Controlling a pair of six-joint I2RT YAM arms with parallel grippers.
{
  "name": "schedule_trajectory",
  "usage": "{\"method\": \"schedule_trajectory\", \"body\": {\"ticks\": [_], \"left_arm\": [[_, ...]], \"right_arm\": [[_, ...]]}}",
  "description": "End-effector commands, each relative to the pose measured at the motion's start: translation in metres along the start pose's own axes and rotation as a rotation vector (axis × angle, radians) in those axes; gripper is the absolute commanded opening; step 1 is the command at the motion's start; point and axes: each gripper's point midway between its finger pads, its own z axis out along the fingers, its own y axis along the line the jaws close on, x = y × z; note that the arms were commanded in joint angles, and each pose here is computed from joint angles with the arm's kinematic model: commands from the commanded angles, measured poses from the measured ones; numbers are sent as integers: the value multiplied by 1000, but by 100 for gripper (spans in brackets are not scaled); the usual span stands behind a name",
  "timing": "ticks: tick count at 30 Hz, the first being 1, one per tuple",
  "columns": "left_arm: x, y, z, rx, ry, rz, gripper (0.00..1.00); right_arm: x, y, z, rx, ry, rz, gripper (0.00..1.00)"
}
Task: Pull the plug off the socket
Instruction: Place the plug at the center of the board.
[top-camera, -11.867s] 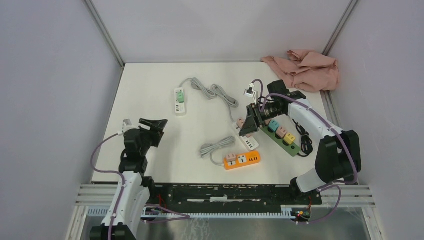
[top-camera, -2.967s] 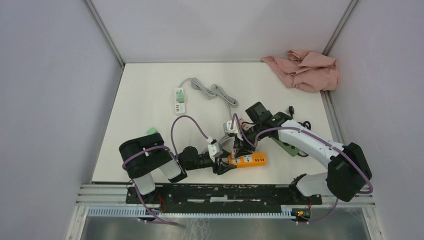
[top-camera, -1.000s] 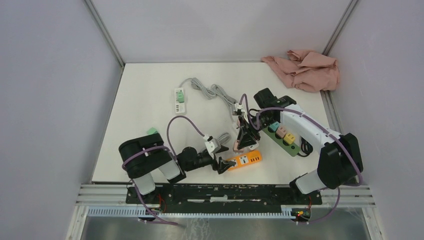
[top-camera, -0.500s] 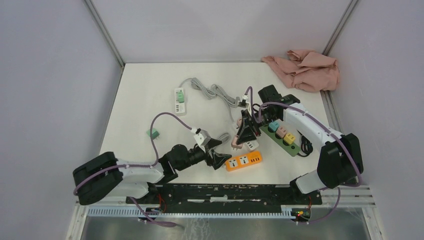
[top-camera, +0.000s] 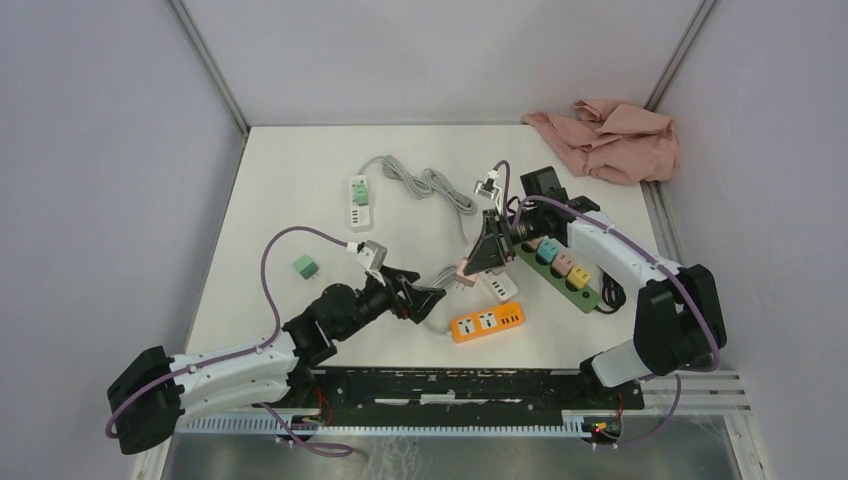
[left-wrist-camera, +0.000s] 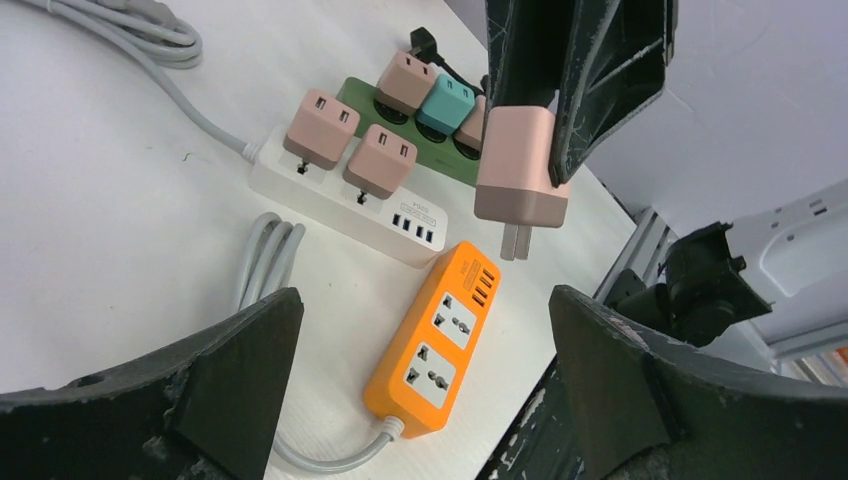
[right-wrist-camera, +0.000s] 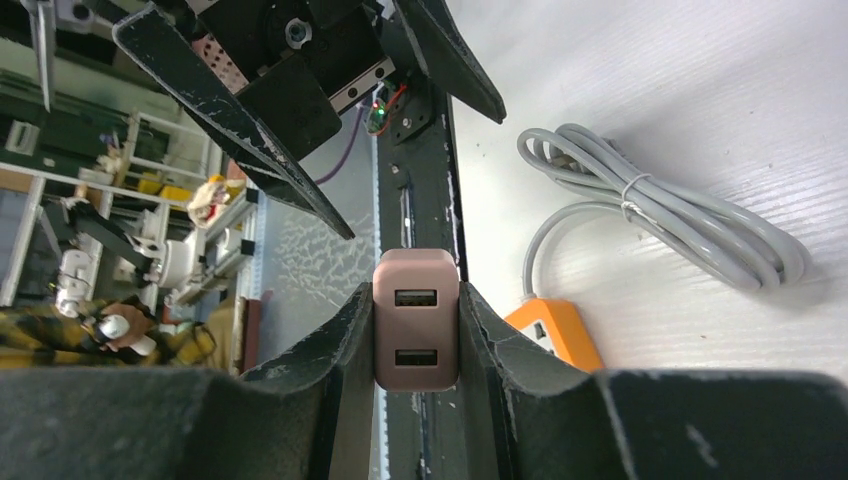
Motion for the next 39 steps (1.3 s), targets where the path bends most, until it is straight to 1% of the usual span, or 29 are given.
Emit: {"method": "schedule_trajectory", "body": {"ticks": [1, 5, 12, 20, 23, 27, 30, 32, 35, 39], "left_arm": [[-26, -6, 7, -52, -22, -104, 99], [-30, 3, 14, -151, 10, -119, 97], [-37, 20, 21, -336, 38, -183, 92], [-37, 20, 31, -437, 94, -172, 91], [-39, 13, 34, -447, 101, -154, 91], [-41, -2, 40, -422, 104, -133, 90], [-38, -9, 46, -426, 118, -111, 87], [-34, -13, 51, -425, 139, -98, 86], [-27, -21, 57, -416, 178, -68, 81], [-18, -23, 61, -444, 227, -4, 80]], "right_arm": [[-19, 6, 1, -42, -38, 73, 2], [-20, 4, 1, -39, -36, 115, 2], [-22, -8, 2, 19, -40, 223, 2], [-21, -17, 5, 30, -37, 334, 3], [-20, -18, 6, 28, -35, 353, 4], [-19, -21, 7, 34, -32, 378, 4], [-18, -24, 7, 39, -29, 394, 4], [-18, -26, 7, 45, -29, 399, 4], [-17, -28, 7, 51, -28, 404, 4], [-17, -29, 7, 52, -28, 409, 4]]}}
